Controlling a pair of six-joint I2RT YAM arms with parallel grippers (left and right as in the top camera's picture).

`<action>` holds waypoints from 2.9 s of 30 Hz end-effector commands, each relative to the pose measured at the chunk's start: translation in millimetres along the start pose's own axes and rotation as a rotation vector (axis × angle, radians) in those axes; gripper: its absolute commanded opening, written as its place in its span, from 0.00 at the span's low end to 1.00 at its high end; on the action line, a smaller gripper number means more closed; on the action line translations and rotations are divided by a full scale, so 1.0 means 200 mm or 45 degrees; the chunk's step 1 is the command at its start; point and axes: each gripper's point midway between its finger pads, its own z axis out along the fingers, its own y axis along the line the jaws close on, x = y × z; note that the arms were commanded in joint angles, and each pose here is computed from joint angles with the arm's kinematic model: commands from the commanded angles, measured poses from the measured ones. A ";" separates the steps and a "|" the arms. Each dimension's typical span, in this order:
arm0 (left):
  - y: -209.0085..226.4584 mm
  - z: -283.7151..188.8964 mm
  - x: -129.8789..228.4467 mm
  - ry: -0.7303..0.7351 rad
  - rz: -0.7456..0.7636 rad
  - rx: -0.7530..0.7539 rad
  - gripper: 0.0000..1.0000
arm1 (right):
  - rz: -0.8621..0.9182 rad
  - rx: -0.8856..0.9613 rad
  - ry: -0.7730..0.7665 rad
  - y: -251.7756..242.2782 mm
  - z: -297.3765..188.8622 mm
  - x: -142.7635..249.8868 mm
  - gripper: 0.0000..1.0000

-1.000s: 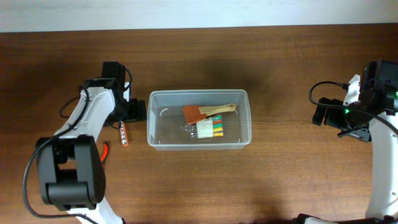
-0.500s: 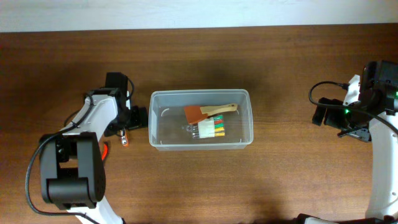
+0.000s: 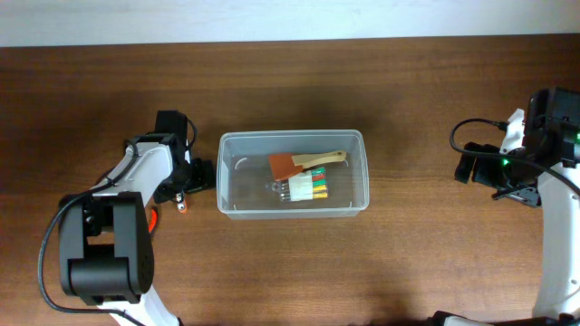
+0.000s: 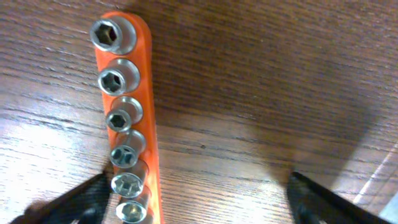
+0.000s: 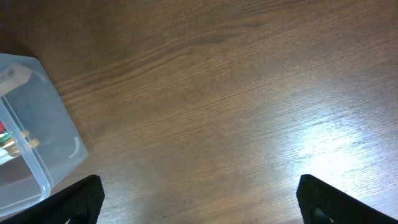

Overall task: Pack container
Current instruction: 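Close the left gripper on the orange socket rail and lift it, then carry the socket rail with the left gripper into the container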

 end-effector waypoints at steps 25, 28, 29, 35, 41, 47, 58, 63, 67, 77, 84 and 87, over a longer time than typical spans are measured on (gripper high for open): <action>0.03 0.03 0.01 0.019 -0.025 -0.014 0.34 | 0.013 -0.015 0.009 0.00 0.01 0.01 0.99; 0.03 0.03 0.01 0.019 -0.025 -0.015 0.34 | 0.014 -0.014 0.014 0.00 0.01 0.01 0.99; 0.03 0.03 0.01 0.019 -0.025 -0.014 0.34 | 0.014 -0.014 0.014 0.00 0.01 0.01 0.99; 0.03 0.03 0.01 0.019 -0.025 -0.014 0.27 | 0.014 -0.014 0.013 0.00 0.01 0.01 0.99; 0.03 0.03 0.01 0.018 -0.024 -0.015 0.19 | 0.014 -0.014 0.014 0.00 0.01 0.01 0.99; 0.03 0.03 0.00 0.000 -0.025 -0.011 0.02 | 0.014 -0.014 0.013 0.00 0.01 0.01 0.99; -0.04 -0.48 -0.32 -0.259 0.078 0.046 0.02 | 0.014 -0.014 0.014 0.00 0.01 0.01 0.99; -0.12 -0.91 -0.40 -0.453 0.256 0.074 0.02 | 0.014 -0.014 0.013 0.00 0.01 0.01 0.99; -0.33 -1.09 -0.30 -0.527 0.663 0.128 0.02 | 0.014 -0.014 0.012 0.00 0.01 0.01 0.99; -0.84 -1.03 0.14 -0.421 1.756 0.162 0.02 | 0.014 -0.014 0.013 0.00 0.01 0.01 0.99; -0.92 -0.77 0.16 -0.252 1.845 0.178 0.02 | 0.014 -0.014 0.012 0.00 0.01 0.01 0.99; -0.92 -0.61 0.17 -0.126 1.815 0.179 0.02 | 0.014 -0.014 0.012 0.00 0.01 0.01 0.99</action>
